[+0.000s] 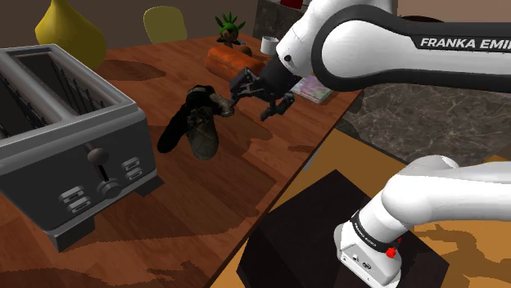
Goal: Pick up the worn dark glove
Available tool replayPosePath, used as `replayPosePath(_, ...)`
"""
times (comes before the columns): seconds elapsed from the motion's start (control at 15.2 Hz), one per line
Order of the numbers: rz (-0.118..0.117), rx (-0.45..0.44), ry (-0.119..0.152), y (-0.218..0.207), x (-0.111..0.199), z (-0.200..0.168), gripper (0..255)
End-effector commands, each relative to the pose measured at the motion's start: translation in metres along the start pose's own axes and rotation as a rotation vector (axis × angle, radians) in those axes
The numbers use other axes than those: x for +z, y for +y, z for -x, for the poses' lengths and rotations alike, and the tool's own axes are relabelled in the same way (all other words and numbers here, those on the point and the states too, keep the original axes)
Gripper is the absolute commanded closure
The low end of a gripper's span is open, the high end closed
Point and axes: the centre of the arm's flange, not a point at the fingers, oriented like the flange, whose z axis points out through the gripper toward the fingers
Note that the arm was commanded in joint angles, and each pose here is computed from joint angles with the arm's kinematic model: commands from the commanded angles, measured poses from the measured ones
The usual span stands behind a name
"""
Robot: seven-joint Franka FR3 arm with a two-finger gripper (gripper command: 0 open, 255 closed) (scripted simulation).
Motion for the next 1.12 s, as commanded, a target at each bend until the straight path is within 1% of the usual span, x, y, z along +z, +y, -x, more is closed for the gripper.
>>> replayPosePath(0.0,-0.033,0.07,0.03,-0.016,0.016,-0.001,0)
replayPosePath(0.4,-0.12,0.263,0.112,-0.072,0.055,-0.007,0)
replayPosePath(0.46,-0.123,0.269,0.115,-0.073,0.057,-0.007,0)
replayPosePath(0.92,-0.123,0.269,0.115,-0.058,0.092,0.001,0)
replayPosePath(1.06,-0.123,0.269,0.115,-0.058,0.092,0.001,0)
